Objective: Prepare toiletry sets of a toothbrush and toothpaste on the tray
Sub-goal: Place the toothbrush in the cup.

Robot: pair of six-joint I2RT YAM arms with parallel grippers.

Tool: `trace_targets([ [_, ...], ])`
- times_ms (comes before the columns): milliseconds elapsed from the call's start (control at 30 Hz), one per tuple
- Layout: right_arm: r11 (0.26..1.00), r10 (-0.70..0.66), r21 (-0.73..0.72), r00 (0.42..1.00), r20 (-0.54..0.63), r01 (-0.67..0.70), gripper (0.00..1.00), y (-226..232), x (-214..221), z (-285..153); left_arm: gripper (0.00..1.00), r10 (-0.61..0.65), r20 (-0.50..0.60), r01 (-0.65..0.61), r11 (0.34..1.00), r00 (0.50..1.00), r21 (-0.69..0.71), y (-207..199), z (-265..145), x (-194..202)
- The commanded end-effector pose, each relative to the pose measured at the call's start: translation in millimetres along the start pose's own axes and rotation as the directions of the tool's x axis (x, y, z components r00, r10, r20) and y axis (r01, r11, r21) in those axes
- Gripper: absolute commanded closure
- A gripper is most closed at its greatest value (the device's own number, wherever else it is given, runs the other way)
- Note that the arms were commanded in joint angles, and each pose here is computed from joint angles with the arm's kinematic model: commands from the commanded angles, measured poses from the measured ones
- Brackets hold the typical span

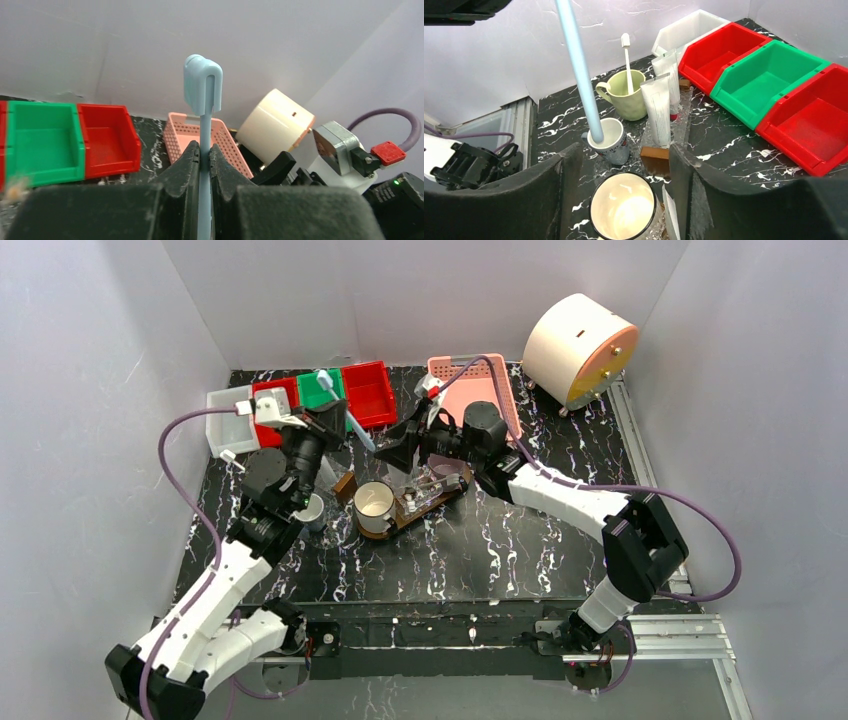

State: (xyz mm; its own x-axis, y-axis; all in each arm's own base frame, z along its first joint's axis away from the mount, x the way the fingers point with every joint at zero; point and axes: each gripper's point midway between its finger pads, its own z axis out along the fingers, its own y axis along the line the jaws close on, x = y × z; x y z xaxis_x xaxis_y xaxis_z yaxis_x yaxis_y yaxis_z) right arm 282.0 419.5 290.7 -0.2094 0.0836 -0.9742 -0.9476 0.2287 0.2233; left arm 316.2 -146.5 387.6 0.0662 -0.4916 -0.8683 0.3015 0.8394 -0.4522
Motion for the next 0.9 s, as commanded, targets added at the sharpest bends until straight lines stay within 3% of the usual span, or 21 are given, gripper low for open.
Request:
trace_targets([
  [0, 0.999, -0.052, -0.003, 0.993, 0.104, 0.052, 0.26, 12.0, -38.1, -8.1, 1.0, 0.072, 0.093, -0.059, 0.989, 0.993, -0.133, 27.2, -17.7, -25.1],
  [433, 0.986, -0.129, 0.125, 0.982, 0.136, 0.112, 0.03, 7.5, -49.5, -38.6, 1.0, 0.212, 0.131, -0.157, 0.928, 0.968, -0.338, 73.4, -73.9, -57.6],
  [867, 0.962, -0.179, 0.237, 0.969, 0.168, 0.136, 0.01, 2.6, -53.8, -67.8, 1.0, 0.249, 0.097, -0.179, 0.87, 0.964, -0.459, 117.2, -131.0, -44.8],
])
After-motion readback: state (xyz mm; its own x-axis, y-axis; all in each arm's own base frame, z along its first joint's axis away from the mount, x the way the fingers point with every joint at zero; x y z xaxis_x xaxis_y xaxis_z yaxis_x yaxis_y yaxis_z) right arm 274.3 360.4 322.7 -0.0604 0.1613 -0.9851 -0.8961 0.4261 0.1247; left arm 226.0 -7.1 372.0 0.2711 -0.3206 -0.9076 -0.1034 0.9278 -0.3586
